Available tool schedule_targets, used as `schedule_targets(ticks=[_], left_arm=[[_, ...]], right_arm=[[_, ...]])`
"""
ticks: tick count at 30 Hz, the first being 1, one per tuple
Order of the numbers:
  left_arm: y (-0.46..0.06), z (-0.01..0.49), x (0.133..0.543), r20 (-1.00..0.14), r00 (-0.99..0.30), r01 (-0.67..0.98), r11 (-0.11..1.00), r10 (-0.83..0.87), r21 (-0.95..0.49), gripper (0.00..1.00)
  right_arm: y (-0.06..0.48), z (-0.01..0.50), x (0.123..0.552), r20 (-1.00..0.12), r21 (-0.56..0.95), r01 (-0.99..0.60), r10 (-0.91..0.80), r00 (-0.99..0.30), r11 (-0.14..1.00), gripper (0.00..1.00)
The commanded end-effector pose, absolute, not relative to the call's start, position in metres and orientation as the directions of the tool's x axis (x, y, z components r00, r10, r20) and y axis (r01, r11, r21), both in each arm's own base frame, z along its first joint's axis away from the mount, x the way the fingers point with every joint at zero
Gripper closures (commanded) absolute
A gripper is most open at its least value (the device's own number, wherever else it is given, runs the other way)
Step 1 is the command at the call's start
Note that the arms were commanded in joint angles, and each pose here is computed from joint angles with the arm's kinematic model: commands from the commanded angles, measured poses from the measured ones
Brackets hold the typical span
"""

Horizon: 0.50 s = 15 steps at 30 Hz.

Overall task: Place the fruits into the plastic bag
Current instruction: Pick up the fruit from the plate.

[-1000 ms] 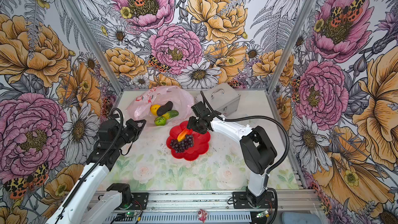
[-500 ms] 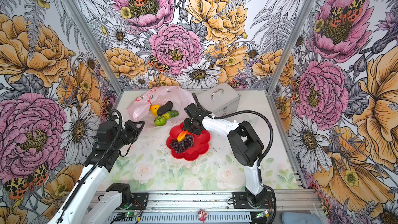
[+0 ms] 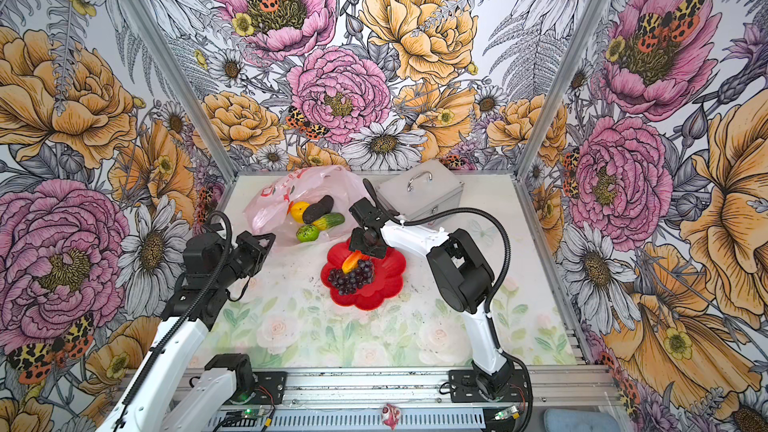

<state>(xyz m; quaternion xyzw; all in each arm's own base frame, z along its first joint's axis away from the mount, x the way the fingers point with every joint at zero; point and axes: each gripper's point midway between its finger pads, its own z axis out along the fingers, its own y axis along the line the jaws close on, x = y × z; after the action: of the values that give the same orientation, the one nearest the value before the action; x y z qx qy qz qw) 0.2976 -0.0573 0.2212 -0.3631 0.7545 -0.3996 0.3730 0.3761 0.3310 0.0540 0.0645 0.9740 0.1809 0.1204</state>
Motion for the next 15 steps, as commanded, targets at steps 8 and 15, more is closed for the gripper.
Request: schedule_targets(ticks=[8,15], left_arm=[[-0.057,0.232,0.304,-0.278,-0.469,-0.218,0.415,-0.838,-0.883,1.00],[-0.058,0.229,0.304,-0.272,-0.474,-0.224,0.413,-0.838,-0.883,1.00]], right_arm=[[0.338,0.042,0.387,-0.221,0.321,0.057,0.133,-0.966,0.945,0.30],[0.345,0.036,0.388,-0.203,0.326,0.056,0.128,-0.971,0.944,0.34]])
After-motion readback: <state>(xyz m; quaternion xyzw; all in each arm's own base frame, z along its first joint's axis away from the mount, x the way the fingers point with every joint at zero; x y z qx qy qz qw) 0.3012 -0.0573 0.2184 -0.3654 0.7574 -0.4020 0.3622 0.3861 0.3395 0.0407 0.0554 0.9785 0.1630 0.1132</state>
